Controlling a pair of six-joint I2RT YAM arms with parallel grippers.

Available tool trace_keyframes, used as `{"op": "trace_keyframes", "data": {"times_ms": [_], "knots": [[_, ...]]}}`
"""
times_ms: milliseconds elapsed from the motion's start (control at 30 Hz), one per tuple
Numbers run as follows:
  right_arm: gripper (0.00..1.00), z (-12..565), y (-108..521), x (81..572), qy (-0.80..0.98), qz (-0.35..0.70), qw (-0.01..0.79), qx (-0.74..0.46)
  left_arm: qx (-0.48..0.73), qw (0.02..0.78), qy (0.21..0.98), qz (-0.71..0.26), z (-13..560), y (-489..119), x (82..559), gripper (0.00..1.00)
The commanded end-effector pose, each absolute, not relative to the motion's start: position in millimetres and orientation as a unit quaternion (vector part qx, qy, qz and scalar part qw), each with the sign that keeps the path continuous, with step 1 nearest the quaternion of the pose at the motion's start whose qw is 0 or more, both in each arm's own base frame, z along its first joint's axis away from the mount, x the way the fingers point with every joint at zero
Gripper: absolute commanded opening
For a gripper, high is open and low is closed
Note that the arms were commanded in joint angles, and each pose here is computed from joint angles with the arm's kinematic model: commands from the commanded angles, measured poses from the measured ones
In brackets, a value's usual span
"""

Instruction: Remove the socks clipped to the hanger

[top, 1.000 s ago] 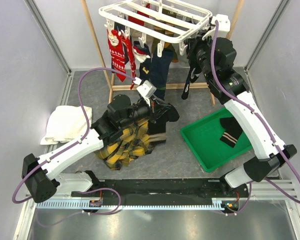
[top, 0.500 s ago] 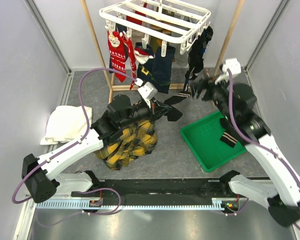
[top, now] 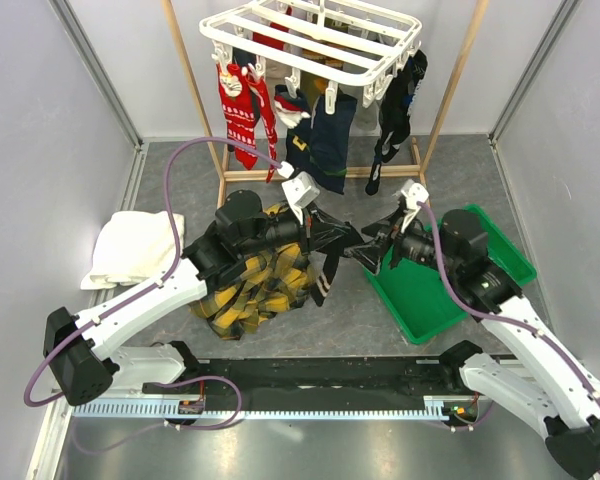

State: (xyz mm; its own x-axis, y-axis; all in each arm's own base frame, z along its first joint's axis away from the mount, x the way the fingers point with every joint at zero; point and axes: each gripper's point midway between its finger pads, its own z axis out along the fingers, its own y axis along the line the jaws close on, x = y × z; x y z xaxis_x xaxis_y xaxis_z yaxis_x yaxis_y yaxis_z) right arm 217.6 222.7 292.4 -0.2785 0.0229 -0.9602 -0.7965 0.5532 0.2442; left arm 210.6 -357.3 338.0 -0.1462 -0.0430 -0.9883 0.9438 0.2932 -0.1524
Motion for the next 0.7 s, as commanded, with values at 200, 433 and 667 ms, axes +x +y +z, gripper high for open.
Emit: {"op": "trace_keyframes", "data": {"times_ms": [200,433,667], "knots": [[0.0,303,229,232,0.673,0.405,0.572,-0.237,0.39,0.558,0.571,-0.458,357,-357,201,0.2],[0.0,273,137,283,0.792,0.222,0.563,0.084,0.345,0.59,0.601,-0.413,356,-346,224,0.99],[0.0,268,33,266,0.782,0.0,0.559,0.277,0.299,0.616,0.627,-0.373,355,-333,244,0.99]]}}
